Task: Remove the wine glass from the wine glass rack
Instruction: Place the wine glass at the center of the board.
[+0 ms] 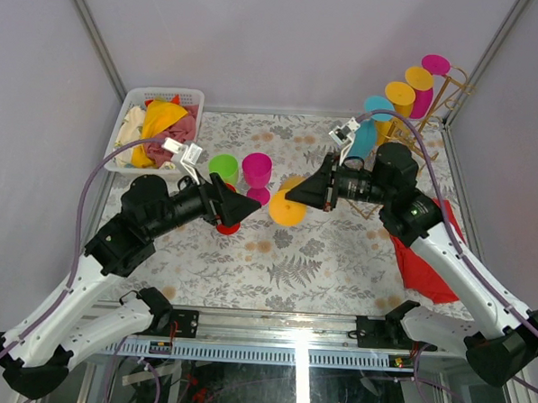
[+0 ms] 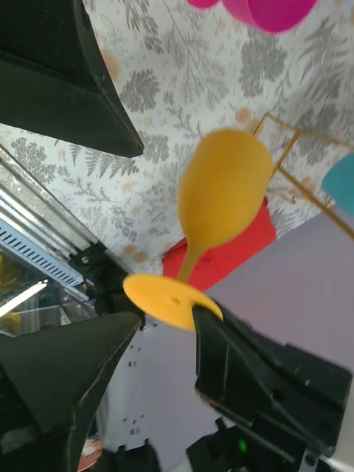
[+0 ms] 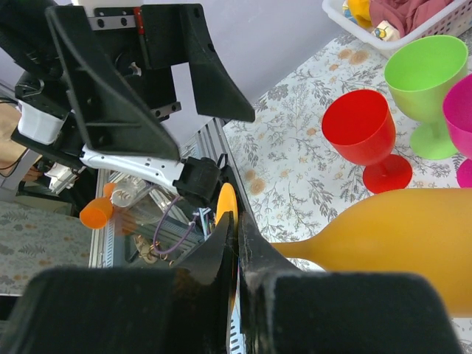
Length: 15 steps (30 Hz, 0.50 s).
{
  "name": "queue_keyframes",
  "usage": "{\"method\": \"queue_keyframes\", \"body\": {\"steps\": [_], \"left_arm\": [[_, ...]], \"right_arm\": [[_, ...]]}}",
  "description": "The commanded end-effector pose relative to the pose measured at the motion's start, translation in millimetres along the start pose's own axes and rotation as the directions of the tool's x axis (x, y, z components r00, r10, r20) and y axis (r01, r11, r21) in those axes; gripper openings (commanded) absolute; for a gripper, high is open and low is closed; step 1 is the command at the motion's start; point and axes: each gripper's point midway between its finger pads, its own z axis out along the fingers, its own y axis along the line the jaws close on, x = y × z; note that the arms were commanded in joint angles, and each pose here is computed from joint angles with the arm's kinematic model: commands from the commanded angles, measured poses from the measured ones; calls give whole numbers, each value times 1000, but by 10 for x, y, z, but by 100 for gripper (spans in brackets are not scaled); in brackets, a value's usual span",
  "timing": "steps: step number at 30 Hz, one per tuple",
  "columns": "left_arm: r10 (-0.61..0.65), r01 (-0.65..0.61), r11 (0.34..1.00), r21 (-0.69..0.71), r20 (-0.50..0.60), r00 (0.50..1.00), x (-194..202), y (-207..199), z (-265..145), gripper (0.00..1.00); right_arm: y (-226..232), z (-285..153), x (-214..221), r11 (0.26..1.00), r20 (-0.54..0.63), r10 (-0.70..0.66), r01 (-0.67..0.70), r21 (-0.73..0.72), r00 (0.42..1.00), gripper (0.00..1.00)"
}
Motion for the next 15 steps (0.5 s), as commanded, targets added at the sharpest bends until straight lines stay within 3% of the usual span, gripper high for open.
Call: {"method": "queue_keyframes", "body": {"steps": [1, 7, 15], "left_arm": [[-5, 11, 978, 210, -29, 1000, -11, -386, 23, 83], [-44, 76, 955, 287, -117, 992, 114, -501, 100, 71], [-37, 60, 957, 283, -88, 995, 76, -496, 76, 56]], "right_arm": [[256, 163, -198, 992, 72, -77, 84, -97, 994, 0], [377, 273, -190, 981, 82, -82, 95, -169, 993, 0], [382, 264, -190, 983, 92, -69, 84, -162, 993, 0]]}}
